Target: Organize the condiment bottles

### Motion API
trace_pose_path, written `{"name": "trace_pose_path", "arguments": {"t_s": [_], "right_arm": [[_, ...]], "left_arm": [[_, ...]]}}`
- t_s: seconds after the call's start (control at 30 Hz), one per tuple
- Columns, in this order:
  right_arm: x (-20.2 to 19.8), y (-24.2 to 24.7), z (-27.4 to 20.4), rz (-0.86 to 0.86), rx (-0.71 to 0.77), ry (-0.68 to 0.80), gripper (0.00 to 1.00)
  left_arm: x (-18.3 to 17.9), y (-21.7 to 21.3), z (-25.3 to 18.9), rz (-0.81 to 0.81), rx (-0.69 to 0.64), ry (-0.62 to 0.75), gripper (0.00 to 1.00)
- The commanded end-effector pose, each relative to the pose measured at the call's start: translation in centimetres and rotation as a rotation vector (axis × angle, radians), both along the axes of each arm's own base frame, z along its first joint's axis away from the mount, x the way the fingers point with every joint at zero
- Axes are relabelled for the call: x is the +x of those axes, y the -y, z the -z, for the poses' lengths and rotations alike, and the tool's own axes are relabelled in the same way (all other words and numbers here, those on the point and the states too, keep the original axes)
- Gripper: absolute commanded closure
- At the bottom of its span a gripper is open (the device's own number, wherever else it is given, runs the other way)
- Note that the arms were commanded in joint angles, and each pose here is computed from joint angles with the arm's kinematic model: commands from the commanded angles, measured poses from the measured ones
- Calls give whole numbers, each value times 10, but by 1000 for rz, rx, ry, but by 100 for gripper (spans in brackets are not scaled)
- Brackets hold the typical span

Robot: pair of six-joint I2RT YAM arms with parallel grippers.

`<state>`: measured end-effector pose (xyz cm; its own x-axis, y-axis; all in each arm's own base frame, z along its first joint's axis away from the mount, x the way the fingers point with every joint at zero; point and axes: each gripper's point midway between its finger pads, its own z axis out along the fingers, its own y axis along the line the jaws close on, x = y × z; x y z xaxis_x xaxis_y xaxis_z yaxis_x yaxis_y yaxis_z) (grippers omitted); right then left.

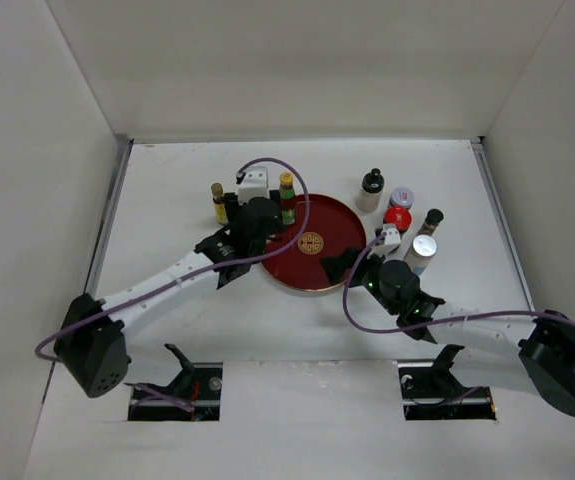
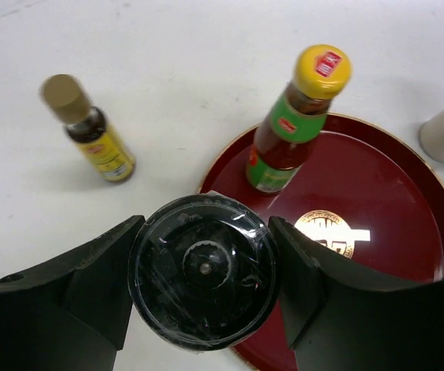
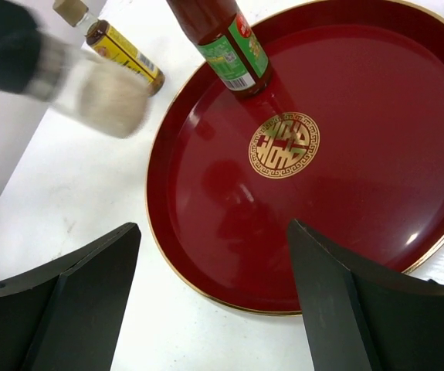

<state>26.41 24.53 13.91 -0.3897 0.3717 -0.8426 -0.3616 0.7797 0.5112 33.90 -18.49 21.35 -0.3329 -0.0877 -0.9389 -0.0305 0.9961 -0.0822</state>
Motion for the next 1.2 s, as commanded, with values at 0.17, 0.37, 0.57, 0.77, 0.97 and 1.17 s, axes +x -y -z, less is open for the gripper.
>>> {"name": "trace_pose_path", "arguments": {"t_s": [0.17, 0.37, 0.57, 0.77, 0.97, 1.17], "right_arm": [[1, -2, -29, -2, 74, 61, 17], [1, -2, -28, -3, 74, 59, 16], [1, -2, -27, -3, 72, 57, 16], [2, 0, -28, 1, 73, 58, 15], [3, -1, -24, 1, 67, 50, 14], [3, -3, -21, 0, 61, 45, 14]], "left_arm": [[49, 43, -20, 45, -60, 113, 66], [65, 56, 3, 72, -53, 85, 66], [73, 58, 39, 91, -18, 14, 61], [66, 48, 46, 78, -6, -3, 41], [46, 35, 8, 68, -33, 50, 9], [42, -20, -29, -78, -44, 123, 12]]}}
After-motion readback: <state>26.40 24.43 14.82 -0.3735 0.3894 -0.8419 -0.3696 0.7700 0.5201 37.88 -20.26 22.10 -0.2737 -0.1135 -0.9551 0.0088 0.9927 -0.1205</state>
